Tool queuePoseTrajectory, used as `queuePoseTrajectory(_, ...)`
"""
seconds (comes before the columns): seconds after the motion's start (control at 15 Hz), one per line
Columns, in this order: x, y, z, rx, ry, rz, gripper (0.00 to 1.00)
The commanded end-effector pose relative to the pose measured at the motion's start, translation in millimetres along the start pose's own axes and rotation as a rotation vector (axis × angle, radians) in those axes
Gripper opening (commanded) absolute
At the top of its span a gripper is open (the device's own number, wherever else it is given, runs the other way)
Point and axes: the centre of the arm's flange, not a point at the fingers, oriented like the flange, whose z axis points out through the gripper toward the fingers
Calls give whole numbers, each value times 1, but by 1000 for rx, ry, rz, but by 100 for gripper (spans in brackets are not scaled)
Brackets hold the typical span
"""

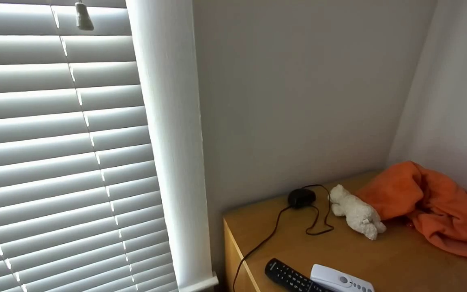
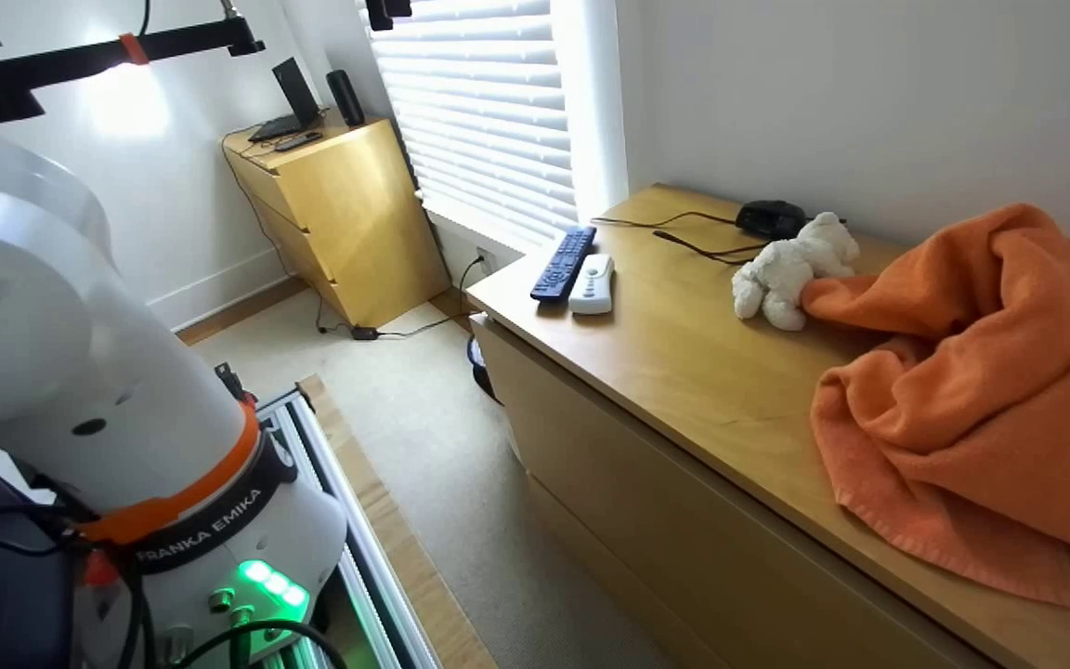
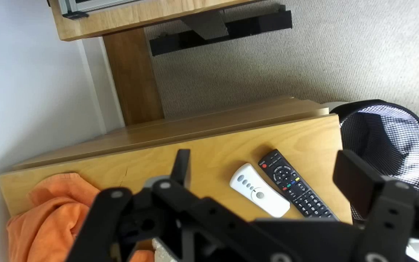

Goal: Open the topmost drawer

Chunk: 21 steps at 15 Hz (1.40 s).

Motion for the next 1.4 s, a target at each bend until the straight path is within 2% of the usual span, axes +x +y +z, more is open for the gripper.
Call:
queuePoseTrajectory(0.0,0,0,0,0,0,0,100)
queuePoseTrajectory(0.07,0,0,0,0,0,0,100)
queuePoseTrajectory(0.13,4,4,4,38,-10,-4,100)
queuePoseTrajectory(0.33,25,38,26,132,-23,-11,100)
queuePoseTrajectory(0.53,44,78,57,282,-34,-27,100)
queuePoseTrajectory(0.6,48,91,69,332,-63,-46,100)
queuePoseTrajectory(0.73,57,117,97,434,-34,-63,100)
queuePoseTrajectory(0.8,60,129,113,477,-56,-63,100)
queuePoseTrajectory(0.87,62,144,129,485,-23,-55,100)
queuePoseTrajectory(1.07,60,178,180,559,-29,-10,100)
queuePoseTrajectory(1.33,58,215,241,641,29,70,100)
